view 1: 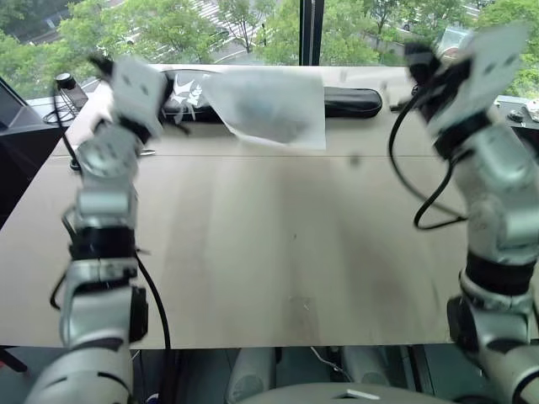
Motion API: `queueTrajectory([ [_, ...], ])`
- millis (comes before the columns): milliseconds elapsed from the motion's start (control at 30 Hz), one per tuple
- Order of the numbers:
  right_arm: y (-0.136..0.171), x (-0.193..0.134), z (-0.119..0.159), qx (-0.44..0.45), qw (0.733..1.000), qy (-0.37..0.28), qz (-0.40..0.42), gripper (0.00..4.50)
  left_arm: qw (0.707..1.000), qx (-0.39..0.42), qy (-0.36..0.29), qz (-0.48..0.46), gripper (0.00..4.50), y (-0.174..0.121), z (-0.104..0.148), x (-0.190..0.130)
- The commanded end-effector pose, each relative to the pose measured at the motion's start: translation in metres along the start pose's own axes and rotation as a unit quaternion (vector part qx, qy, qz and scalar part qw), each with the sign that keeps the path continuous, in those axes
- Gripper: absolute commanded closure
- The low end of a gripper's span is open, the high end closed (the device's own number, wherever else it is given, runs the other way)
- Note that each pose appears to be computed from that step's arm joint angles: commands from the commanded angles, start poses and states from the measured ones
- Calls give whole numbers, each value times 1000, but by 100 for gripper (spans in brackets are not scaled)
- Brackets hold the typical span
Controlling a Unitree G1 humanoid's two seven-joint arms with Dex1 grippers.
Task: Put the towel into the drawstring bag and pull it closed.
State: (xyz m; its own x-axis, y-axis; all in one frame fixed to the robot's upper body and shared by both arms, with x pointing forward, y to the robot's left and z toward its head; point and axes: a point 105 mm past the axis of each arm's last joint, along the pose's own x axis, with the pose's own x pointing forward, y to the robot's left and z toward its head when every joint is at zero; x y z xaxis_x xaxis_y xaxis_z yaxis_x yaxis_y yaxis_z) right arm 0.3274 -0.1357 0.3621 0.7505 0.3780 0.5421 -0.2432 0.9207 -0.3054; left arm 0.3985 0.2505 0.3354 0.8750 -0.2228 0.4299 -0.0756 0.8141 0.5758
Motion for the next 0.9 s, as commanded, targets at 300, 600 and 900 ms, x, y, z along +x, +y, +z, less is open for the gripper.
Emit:
queueTrajectory([
  [300,-145,-72,-50,-23,940,136,-313,450,969,-55,198,138,449,52,-104,-49],
  [600,-169,-75,-39,-61,933,131,-331,450,964,-65,206,155,449,55,-107,-46],
  [900,-205,-83,-21,-102,916,123,-367,450,953,-103,203,199,449,75,-102,-38],
])
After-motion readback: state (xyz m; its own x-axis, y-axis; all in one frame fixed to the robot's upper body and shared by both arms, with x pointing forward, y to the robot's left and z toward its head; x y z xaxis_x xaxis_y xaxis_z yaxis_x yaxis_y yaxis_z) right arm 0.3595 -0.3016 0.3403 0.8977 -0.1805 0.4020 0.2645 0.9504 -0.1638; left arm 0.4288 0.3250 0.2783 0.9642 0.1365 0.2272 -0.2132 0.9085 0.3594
